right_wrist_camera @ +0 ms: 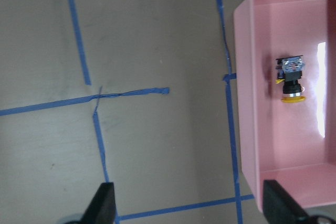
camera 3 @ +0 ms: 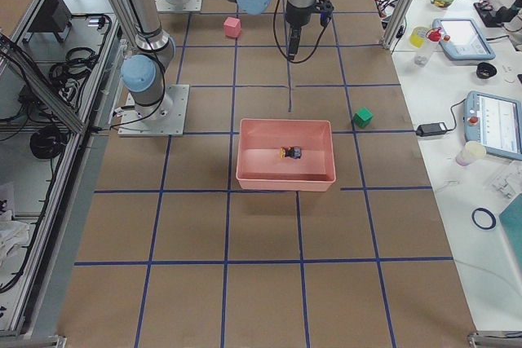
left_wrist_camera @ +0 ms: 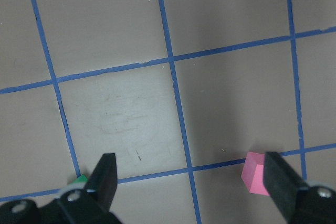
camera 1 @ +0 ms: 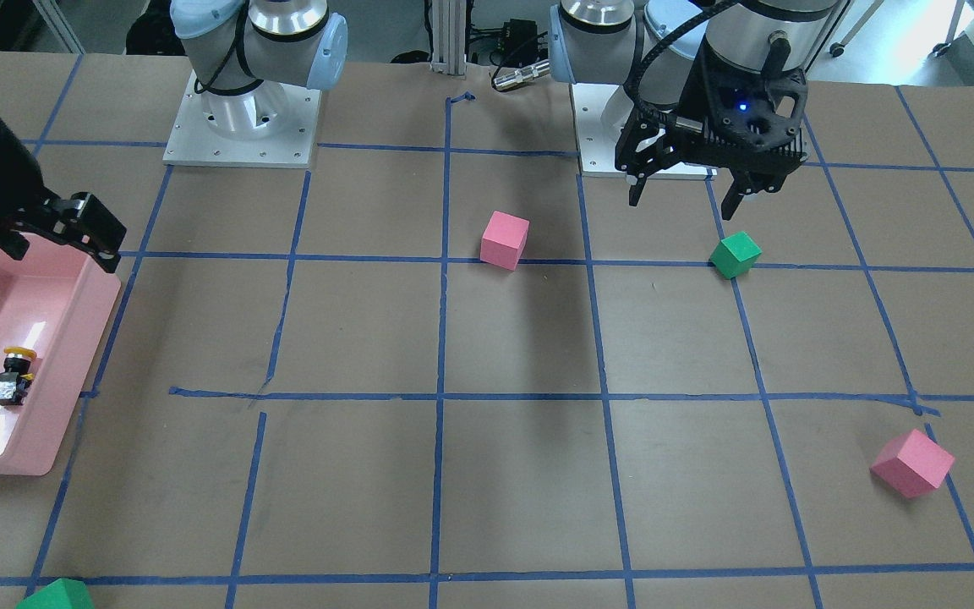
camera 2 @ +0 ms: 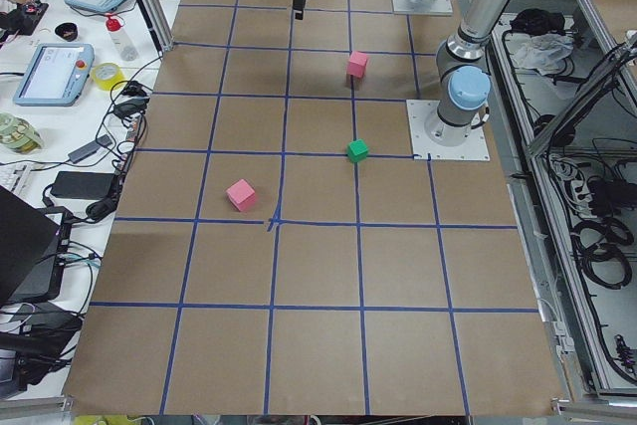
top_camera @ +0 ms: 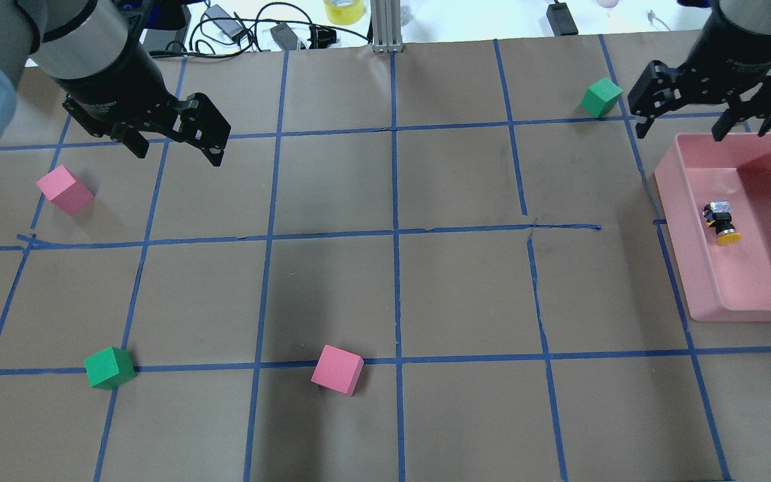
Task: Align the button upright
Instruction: 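Lower the right gripper into the bin onto the yellow-capped button switch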
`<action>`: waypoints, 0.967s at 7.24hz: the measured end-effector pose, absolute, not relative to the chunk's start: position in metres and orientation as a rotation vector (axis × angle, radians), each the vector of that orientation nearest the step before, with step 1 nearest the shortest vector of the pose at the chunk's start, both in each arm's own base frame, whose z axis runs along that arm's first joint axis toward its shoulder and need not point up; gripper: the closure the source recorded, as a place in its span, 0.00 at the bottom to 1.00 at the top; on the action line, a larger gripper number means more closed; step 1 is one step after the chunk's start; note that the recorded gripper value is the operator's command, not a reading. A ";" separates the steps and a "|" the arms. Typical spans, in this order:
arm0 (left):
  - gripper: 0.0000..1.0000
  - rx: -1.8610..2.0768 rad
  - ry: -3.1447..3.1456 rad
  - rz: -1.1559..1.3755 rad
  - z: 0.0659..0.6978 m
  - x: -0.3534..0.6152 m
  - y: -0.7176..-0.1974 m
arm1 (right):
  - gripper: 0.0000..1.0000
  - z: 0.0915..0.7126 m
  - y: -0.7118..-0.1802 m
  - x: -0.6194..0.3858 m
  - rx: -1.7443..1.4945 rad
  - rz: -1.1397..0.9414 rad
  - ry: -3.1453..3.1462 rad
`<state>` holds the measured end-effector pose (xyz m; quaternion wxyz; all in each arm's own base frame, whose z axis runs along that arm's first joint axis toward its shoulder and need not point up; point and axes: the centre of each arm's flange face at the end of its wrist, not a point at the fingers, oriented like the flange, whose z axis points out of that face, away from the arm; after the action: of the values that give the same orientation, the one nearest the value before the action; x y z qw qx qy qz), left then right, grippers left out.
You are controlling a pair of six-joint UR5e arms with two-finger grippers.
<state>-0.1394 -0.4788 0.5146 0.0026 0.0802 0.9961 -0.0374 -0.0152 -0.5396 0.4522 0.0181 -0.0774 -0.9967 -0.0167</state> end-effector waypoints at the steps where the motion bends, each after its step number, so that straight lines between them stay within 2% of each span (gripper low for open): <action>1: 0.00 0.251 3.125 -0.118 0.515 -0.139 -0.479 | 0.00 0.430 -0.547 -0.055 -0.290 -0.014 -3.087; 4: 0.00 0.251 3.125 -0.118 0.515 -0.139 -0.479 | 0.00 0.363 -0.559 -0.159 -0.293 0.014 -3.079; 7: 0.00 0.251 3.124 -0.118 0.515 -0.139 -0.479 | 0.00 0.317 -0.570 -0.193 -0.301 -0.021 -3.079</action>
<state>-0.1391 -0.4787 0.5147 0.0027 0.0799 0.9961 -0.0375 -0.1930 -0.5697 0.3173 0.0240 -0.0974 -0.9949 -0.0069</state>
